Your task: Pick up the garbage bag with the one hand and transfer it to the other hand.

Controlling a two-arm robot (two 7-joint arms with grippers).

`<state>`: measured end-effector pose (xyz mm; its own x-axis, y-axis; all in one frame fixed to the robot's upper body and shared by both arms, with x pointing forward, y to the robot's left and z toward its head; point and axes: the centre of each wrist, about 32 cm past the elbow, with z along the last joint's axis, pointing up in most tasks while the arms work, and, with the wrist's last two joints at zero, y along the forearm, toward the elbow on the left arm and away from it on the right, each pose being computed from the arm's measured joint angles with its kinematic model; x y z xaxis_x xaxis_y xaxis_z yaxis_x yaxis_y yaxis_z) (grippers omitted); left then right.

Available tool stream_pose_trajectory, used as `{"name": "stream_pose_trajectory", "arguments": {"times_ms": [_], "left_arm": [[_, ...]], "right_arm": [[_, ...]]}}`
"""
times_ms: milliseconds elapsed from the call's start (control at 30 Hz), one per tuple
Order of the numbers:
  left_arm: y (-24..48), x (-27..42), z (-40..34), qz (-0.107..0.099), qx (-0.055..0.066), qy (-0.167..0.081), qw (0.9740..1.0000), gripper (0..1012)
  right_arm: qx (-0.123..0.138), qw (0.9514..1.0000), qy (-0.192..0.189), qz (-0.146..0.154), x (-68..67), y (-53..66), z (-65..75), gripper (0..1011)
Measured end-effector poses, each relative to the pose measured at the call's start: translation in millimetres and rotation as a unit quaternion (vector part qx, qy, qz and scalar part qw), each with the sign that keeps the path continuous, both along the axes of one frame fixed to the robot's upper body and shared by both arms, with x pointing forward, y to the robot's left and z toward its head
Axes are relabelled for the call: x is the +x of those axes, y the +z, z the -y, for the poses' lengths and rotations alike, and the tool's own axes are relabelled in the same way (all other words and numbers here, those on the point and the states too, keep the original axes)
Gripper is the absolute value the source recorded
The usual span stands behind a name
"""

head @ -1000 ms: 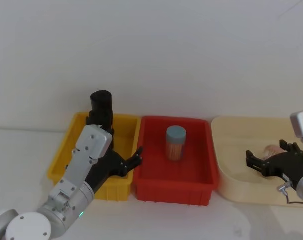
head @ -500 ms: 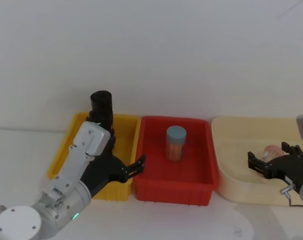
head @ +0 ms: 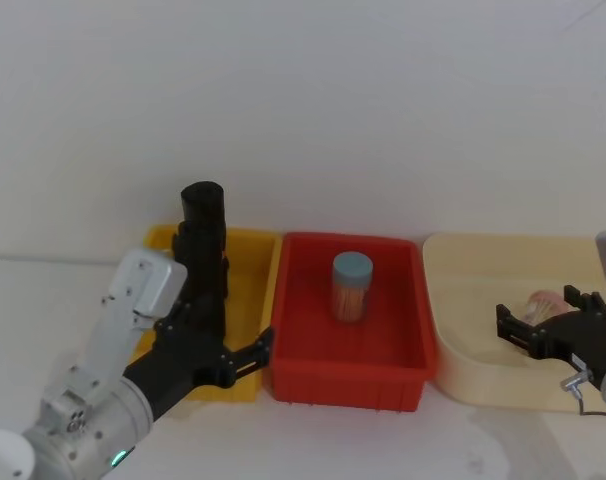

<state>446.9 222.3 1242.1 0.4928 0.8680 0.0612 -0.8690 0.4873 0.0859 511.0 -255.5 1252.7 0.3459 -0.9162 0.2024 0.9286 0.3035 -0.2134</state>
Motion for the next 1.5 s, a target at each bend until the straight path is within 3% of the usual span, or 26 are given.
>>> {"name": "stream_pose_trajectory", "arguments": {"times_ms": [267, 367, 633, 800, 1067, 1333, 1500], "left_arm": [[8.2, -18.3, -3.0, -0.005, 0.002, 0.043, 0.9991, 1001], [10.7, -21.9, -4.3, -0.002, 0.006, 0.062, 0.9980, 1001], [15.3, -23.0, -9.9, 0.000, 0.010, 0.097, 0.9952, 1001], [16.5, -15.1, -17.3, -0.005, 0.011, 0.111, 0.9937, 1001], [16.1, 0.4, -28.6, -0.019, 0.005, 0.113, 0.9934, 1001], [14.4, 22.0, -40.3, -0.037, -0.002, 0.099, 0.9944, 1001], [14.4, 36.2, -46.0, -0.045, 0.001, 0.088, 0.9951, 1001]], "right_arm": [[0.001, 1.0000, 0.000, 0.000, -0.4, -0.1, 0.1, 999], [0.001, 1.0000, 0.000, 0.000, -0.5, -0.1, 0.2, 999], [0.002, 1.0000, 0.000, 0.000, -0.7, 0.1, 0.4, 999], [0.002, 1.0000, 0.000, 0.000, -0.8, 0.0, 0.5, 999], [0.002, 1.0000, 0.000, 0.000, -0.8, -0.1, 0.5, 999], [0.002, 1.0000, 0.000, 0.000, -0.8, -0.2, 0.5, 999], [0.002, 1.0000, 0.000, 0.000, -0.8, -0.2, 0.5, 999]]}}
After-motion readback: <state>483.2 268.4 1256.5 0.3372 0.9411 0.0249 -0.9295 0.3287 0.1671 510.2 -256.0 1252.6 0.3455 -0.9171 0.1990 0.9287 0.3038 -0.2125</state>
